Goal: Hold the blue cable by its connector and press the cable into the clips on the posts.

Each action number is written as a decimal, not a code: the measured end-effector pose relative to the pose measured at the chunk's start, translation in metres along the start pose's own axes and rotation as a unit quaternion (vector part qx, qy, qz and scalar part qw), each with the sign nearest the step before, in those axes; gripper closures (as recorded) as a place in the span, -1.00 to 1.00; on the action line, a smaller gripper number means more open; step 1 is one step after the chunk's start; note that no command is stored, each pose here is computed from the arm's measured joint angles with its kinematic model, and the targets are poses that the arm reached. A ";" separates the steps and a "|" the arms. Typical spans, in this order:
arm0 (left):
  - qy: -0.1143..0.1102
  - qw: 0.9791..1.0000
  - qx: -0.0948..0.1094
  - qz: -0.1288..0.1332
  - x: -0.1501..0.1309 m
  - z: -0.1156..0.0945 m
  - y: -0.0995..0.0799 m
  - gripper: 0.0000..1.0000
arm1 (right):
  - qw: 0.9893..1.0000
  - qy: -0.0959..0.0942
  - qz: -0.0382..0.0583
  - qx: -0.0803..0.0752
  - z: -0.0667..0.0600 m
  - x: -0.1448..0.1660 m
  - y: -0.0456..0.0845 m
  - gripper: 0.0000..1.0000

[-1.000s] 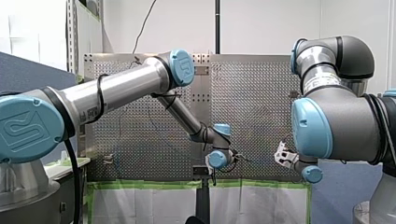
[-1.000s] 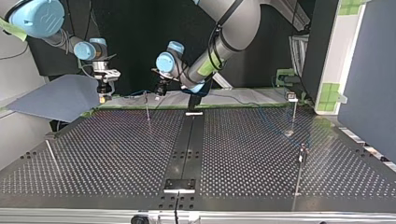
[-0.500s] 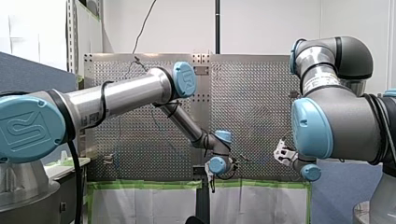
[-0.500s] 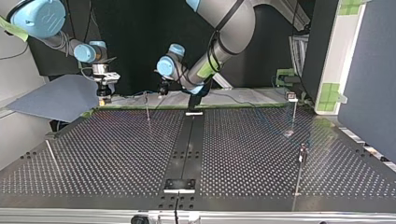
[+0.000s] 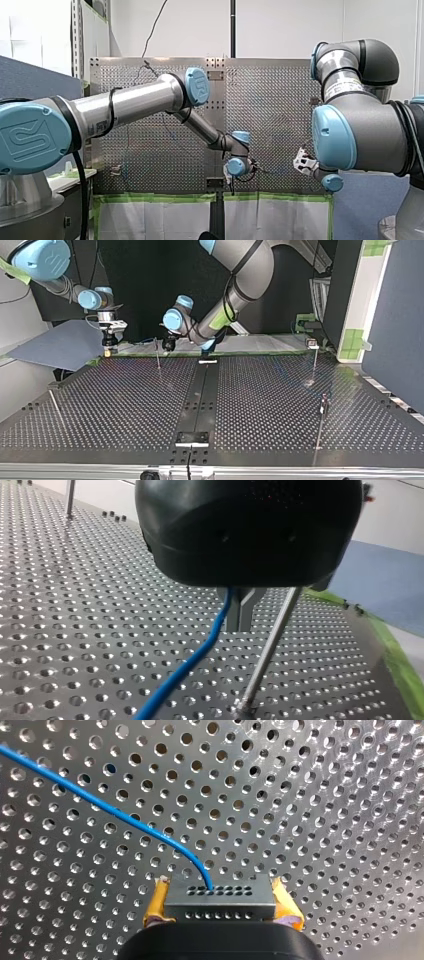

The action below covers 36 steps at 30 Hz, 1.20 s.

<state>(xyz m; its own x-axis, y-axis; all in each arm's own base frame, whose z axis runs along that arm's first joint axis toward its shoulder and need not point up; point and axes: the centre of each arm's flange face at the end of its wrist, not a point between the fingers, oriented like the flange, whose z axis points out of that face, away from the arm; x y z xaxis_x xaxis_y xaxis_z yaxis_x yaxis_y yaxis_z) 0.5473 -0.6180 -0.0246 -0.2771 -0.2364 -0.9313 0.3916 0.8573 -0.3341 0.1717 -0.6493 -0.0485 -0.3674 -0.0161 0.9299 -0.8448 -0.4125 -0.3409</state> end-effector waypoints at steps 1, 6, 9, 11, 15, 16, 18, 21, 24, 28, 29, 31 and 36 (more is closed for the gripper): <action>-0.001 1.000 0.000 -0.001 -0.001 0.001 0.000 1.00 | 1.000 0.001 0.000 0.001 0.001 0.001 0.000 1.00; -0.007 1.000 -0.013 -0.004 -0.005 0.004 0.007 1.00 | 1.000 0.003 -0.001 0.002 0.005 -0.001 0.001 1.00; -0.006 1.000 -0.023 -0.003 -0.002 0.004 0.015 1.00 | 1.000 -0.002 -0.001 0.001 0.006 -0.010 0.004 1.00; -0.003 1.000 -0.027 -0.002 0.001 0.003 0.019 1.00 | 1.000 -0.006 -0.003 0.000 0.006 -0.017 0.006 1.00; 0.001 1.000 -0.031 -0.001 0.005 0.001 0.024 1.00 | 1.000 -0.008 -0.006 -0.001 0.008 -0.024 0.009 1.00; 0.002 1.000 -0.031 -0.001 0.006 0.001 0.025 1.00 | 1.000 -0.008 -0.006 0.000 0.009 -0.024 0.009 1.00; 0.003 0.999 -0.032 -0.001 0.007 0.000 0.027 1.00 | 1.000 -0.007 -0.006 0.001 0.013 -0.023 0.010 1.00; 0.004 0.999 -0.033 -0.001 0.008 0.000 0.029 1.00 | 1.000 -0.008 -0.006 0.003 0.020 -0.024 0.010 1.00; 0.004 0.999 -0.033 -0.001 0.007 0.002 0.032 1.00 | 1.000 -0.010 -0.005 0.004 0.026 -0.026 0.010 1.00; 0.003 0.999 -0.032 -0.006 0.003 0.005 0.037 1.00 | 1.000 -0.013 -0.005 0.005 0.029 -0.028 0.009 1.00; 0.002 0.999 -0.032 -0.006 0.002 0.006 0.037 1.00 | 1.000 -0.015 -0.004 0.006 0.030 -0.030 0.008 1.00; 0.000 0.999 -0.032 -0.010 0.000 0.008 0.038 1.00 | 1.000 -0.020 -0.003 0.007 0.032 -0.035 0.007 1.00; 0.010 0.999 -0.033 -0.022 0.009 0.009 0.044 1.00 | 1.000 -0.022 -0.003 0.013 0.041 -0.040 0.002 1.00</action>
<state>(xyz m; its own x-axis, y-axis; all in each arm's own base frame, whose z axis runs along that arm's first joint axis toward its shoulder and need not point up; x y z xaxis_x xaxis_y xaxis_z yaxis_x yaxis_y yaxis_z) 0.5696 -0.5866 -0.0487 -0.3105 -0.2650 -0.9129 0.3201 0.8752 -0.3629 0.2005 -0.6866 -0.0809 -0.3448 -0.0541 0.9371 -0.8360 -0.4363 -0.3328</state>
